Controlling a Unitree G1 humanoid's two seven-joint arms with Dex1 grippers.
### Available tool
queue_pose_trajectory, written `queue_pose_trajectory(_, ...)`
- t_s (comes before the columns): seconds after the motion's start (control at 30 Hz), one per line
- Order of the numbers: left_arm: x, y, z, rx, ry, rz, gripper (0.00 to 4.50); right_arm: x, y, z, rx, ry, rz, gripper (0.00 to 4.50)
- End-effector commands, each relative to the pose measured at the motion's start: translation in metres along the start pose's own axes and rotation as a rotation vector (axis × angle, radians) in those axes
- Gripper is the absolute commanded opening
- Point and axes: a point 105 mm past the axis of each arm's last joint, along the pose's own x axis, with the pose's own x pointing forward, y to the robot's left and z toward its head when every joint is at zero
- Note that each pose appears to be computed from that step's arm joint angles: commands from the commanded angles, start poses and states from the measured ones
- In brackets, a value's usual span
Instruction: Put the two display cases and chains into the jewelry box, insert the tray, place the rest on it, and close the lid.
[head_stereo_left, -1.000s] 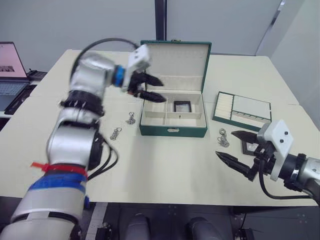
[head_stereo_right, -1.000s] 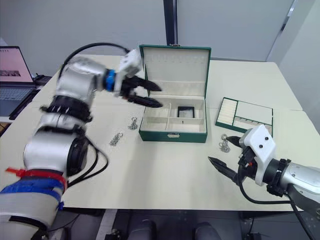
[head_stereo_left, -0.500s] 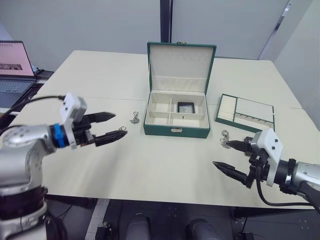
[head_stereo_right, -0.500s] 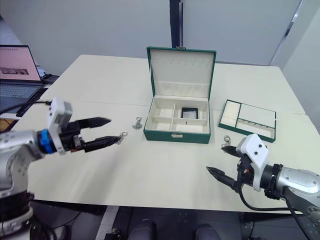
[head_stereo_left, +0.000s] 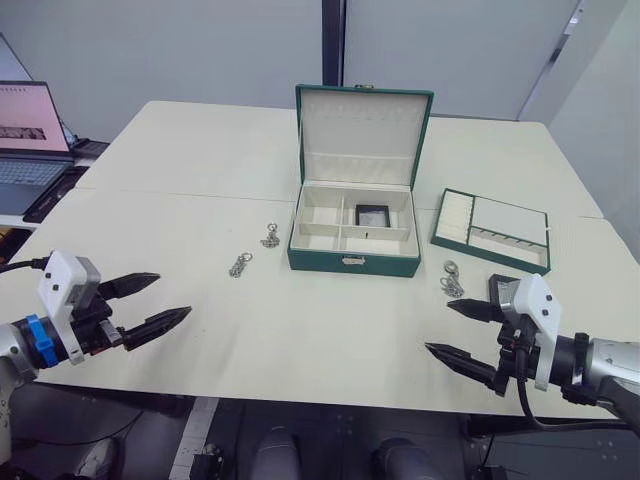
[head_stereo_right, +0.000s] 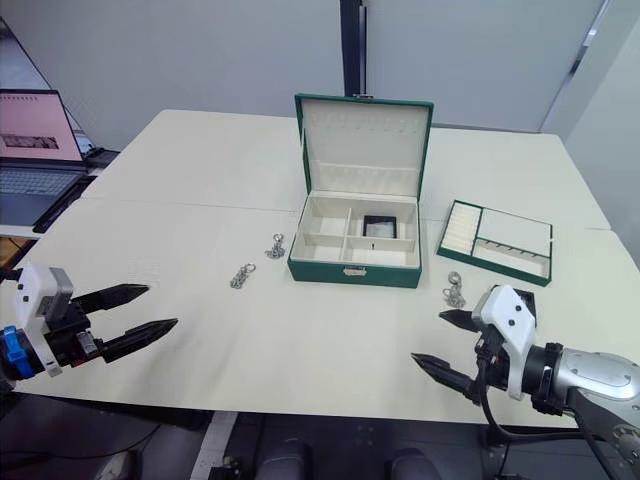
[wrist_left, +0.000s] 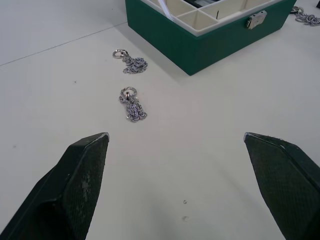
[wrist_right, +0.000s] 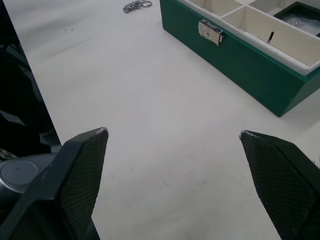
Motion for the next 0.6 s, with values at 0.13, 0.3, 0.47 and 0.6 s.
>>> queue_pose_trajectory(0.13, -0.002, 0.008, 0.018, -0.022, -0.111, 0.11, 4.48, 0.004, 0.025, 0.051, -0.147, -0.147, 0.133, 4.5)
queue_pose_trajectory(0.3, -0.004, 0.007, 0.011, -0.092, -0.107, 0.191, 4.48, 0.012, 0.035, 0.07, -0.19, -0.195, 0.178, 4.5)
queue_pose_trajectory(0.47, -0.006, 0.004, 0.011, -0.092, -0.085, 0.21, 4.48, 0.017, 0.037, 0.07, -0.19, -0.197, 0.187, 4.5)
queue_pose_trajectory(0.6, 0.003, 0.01, 0.015, -0.126, -0.06, 0.297, 4.48, 0.019, 0.034, 0.069, -0.192, -0.201, 0.18, 4.5)
